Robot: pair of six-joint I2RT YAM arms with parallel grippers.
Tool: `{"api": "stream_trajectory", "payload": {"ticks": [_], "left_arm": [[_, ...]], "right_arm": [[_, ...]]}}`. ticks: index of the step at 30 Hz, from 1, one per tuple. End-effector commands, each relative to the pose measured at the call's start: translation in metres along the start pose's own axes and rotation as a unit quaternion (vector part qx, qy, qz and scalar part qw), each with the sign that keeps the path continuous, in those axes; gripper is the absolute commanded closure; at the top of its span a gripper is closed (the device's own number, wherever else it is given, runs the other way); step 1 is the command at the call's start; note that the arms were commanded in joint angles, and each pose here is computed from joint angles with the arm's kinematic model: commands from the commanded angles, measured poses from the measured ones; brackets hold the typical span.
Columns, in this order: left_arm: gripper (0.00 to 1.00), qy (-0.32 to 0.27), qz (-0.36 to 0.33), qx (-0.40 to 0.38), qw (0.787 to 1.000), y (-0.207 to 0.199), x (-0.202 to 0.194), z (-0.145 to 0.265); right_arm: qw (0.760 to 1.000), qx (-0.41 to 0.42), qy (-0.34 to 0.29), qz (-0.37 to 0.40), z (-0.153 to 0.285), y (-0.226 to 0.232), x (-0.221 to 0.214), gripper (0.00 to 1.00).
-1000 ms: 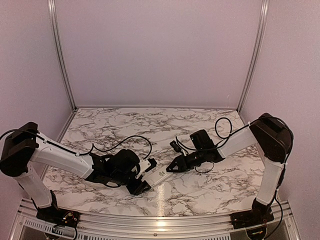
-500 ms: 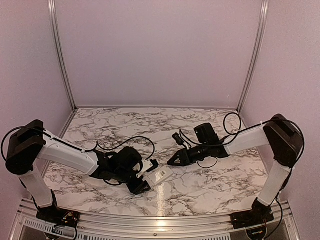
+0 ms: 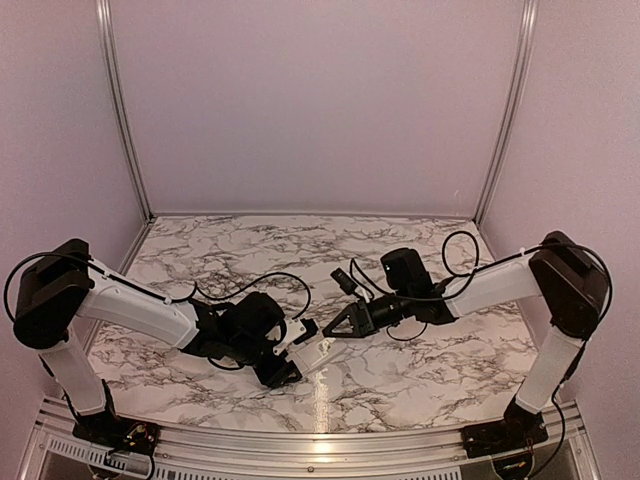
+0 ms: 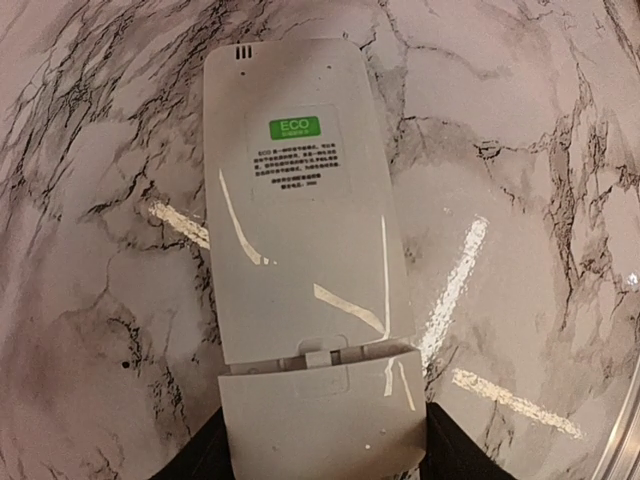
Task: Load the batteries into the remote control
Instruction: Load the battery cover onto the remote control without the battery cover.
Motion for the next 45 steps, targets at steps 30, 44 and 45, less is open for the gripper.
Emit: {"api": "stream_trajectory", "payload": {"ticks": [30,44,45], "left_arm": [[0.44,0.033,-0.030,-0.013,0.999,-0.004,-0.015,-0.009],[0.42,0.038,-0.036,-0.008,0.999,-0.005,-0.016,-0.011],[0.42,0.039,-0.036,-0.008,0.999,-0.005,-0.016,-0.011]], "right_arm": [[0.989,0.088,0.017,-0.120,-0.067,0.001,-0.040,0.98],[0.989,0.084,0.000,-0.125,-0.076,-0.003,-0.035,0.97],[0.989,0.085,0.001,-0.124,-0.078,-0.002,-0.035,0.97]]}}
Point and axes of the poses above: each gripper's point midway between its finger pads, its own z axis back along the fingers, its own y axis along the line the jaws close on, x = y × z, the point moved 8 cm from there along z, back along the fingers, and after that the axes turned 1 degree about z, right-handed, at the moved point
